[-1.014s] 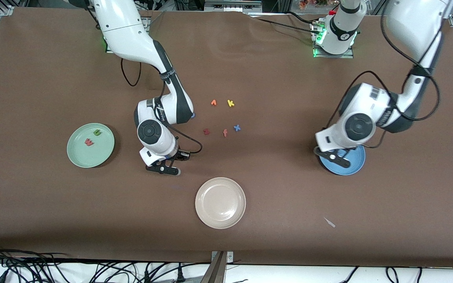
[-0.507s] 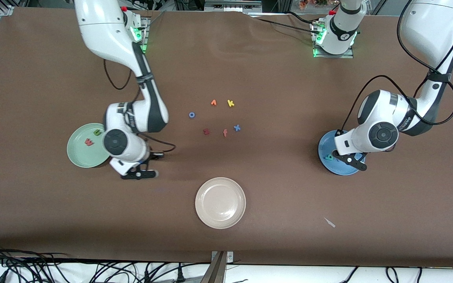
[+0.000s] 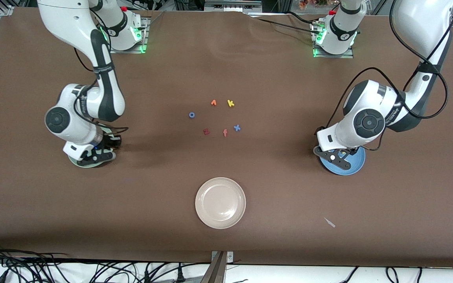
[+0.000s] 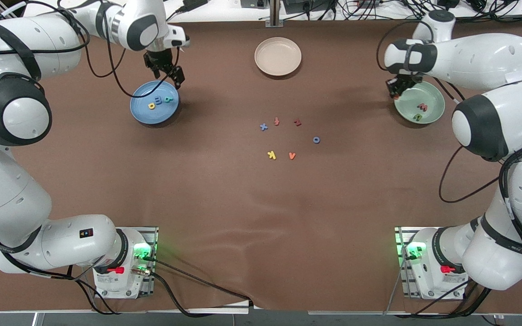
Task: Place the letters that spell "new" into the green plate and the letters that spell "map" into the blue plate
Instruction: 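Place the yellow letter with the left gripper while the right gripper places orange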
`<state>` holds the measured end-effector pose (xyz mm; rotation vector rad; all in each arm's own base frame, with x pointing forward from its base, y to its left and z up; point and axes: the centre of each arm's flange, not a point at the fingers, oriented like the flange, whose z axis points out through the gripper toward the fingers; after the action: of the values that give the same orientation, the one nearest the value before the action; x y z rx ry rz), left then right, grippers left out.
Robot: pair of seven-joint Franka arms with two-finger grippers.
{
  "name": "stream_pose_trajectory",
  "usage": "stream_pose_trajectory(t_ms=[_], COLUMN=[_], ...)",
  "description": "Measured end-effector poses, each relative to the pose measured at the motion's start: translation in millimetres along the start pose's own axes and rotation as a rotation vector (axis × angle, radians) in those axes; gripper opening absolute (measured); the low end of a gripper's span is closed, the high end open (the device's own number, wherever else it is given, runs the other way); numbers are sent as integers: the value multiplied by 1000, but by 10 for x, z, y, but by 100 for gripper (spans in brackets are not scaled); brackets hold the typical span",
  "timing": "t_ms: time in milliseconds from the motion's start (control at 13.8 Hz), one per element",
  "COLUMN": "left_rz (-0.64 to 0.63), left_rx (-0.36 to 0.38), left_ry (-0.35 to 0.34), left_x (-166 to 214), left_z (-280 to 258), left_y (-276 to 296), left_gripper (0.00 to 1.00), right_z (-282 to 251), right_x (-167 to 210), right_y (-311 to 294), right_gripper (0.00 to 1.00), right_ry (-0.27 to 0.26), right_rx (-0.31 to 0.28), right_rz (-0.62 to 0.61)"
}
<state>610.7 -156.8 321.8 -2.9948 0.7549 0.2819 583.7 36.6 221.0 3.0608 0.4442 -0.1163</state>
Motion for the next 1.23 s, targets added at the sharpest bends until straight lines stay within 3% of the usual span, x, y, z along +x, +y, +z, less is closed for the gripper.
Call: stream_pose_trajectory(t_ms=[217,290,507,797,1014,1231], left_rz=[-46,-59,-52,-27,-51,-96], left_rx=[-1,1,2,15,22,29], left_ry=[15,18,7,2,21,48], left_x=[97,113,149,232,164,-88], left_z=[-474,-537,-528,-537,-804,-1357], left_y=[81,111,291,836,787,744], left_gripper=[100,100,100,100,100,100], right_z=[88,91,64,-288,-585,-943], right_x=[-180,-192,-158,78,185,259], right_y=[409,446,391,146,-2,-126], right_gripper=[29,34,61,98,100,100], right_ry=[-11,-11,-8,-81,-137,-227], right_rx=[-1,1,27,109,156,169], right_rz=[-13,-4,37,93,102,98])
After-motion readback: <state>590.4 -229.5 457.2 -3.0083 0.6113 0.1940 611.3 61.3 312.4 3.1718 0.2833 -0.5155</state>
